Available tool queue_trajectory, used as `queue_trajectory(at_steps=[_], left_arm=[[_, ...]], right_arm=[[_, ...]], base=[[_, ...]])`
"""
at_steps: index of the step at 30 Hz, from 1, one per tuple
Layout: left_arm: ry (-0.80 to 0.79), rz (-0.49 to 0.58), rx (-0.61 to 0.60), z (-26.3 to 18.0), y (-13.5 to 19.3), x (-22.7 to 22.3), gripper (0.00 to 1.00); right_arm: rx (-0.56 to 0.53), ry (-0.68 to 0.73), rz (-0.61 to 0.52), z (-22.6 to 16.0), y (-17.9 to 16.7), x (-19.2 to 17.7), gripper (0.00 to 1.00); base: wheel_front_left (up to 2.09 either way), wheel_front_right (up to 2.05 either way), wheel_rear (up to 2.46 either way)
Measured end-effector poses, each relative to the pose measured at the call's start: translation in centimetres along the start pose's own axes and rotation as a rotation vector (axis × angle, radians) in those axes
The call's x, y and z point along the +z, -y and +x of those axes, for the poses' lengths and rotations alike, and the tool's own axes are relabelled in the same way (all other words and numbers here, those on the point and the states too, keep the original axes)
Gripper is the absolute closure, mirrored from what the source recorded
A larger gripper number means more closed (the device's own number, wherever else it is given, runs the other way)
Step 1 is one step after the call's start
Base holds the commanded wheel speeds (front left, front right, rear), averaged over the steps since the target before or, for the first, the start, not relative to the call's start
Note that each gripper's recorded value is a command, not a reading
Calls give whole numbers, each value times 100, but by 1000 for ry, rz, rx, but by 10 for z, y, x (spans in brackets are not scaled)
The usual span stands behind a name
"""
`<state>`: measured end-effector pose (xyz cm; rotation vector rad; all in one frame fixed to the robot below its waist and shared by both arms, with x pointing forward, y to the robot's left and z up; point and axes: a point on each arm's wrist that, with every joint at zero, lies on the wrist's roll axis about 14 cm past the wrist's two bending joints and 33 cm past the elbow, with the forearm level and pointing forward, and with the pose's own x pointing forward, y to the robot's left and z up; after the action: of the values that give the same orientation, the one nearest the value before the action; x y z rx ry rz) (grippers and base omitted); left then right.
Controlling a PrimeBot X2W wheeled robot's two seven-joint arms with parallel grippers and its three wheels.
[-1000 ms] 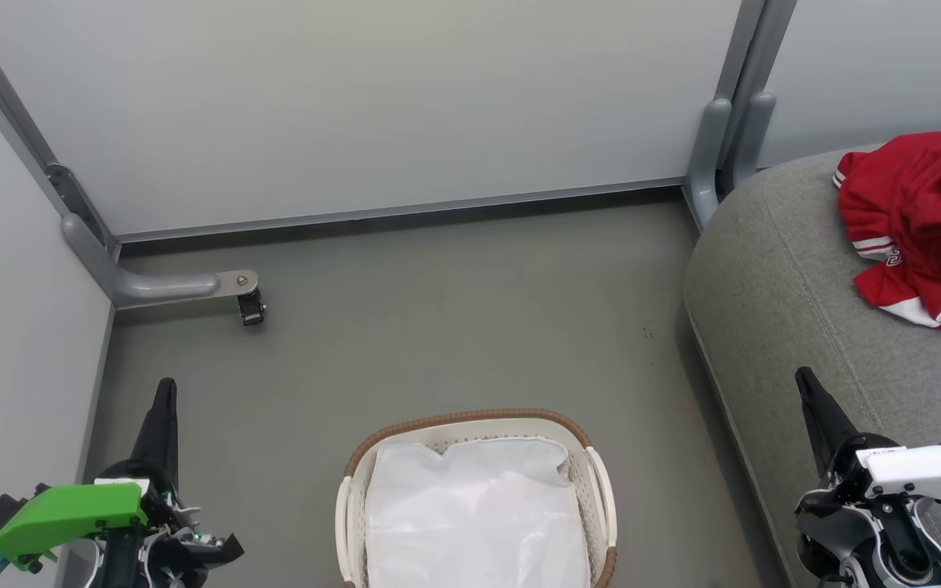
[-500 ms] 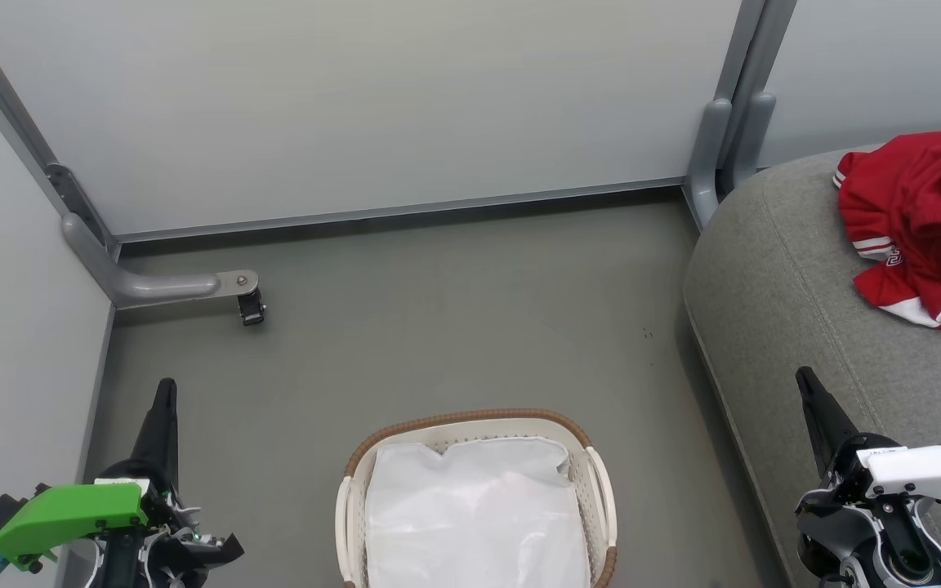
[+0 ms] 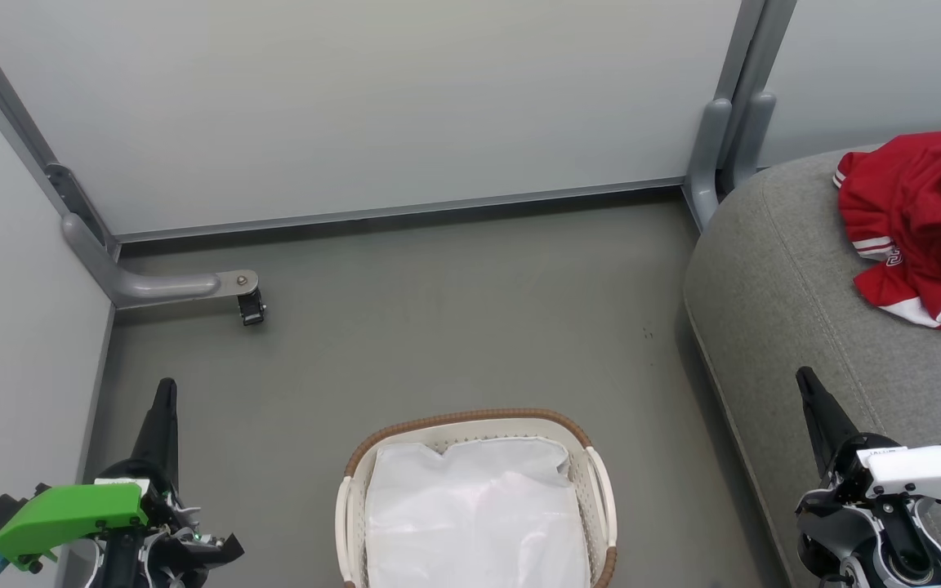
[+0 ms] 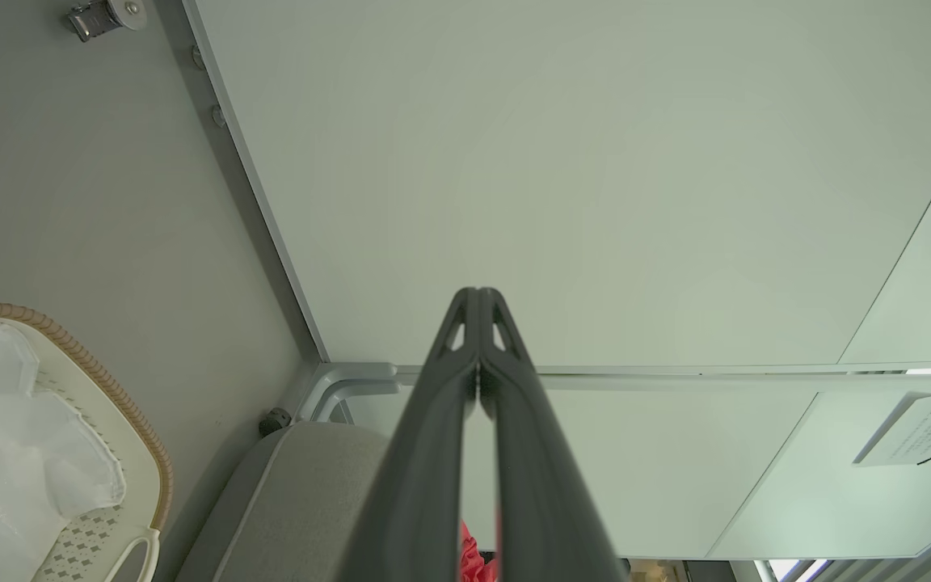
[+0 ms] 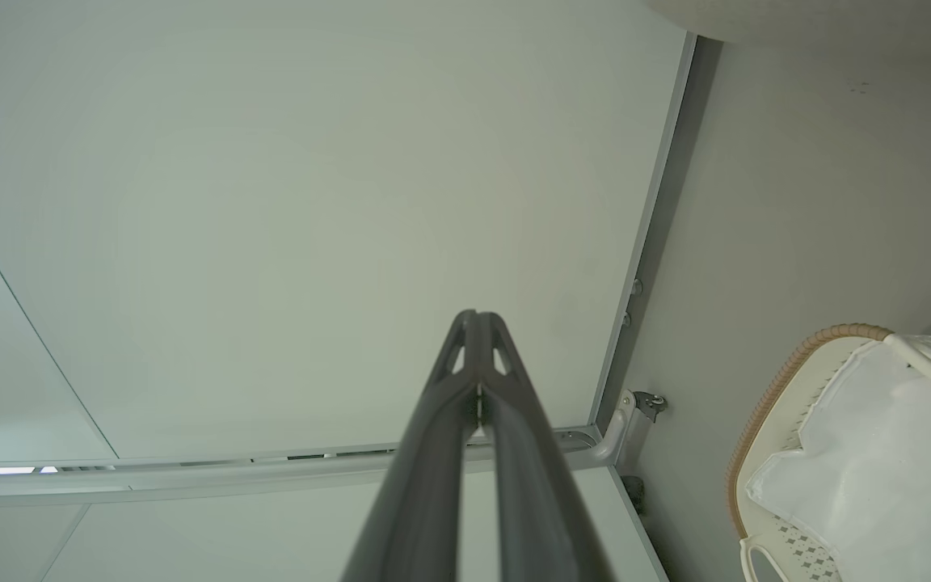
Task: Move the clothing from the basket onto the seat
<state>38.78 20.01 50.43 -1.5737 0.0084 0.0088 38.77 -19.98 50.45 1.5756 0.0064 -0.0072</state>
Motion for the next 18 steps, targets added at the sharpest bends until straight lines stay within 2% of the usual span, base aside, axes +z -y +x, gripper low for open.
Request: queue_trajectory(at_steps=[18], left_arm=[[0,0,-1,0,0,0,100]], right_arm=[[0,0,1,0,0,0,100]], base=[[0,0,0]])
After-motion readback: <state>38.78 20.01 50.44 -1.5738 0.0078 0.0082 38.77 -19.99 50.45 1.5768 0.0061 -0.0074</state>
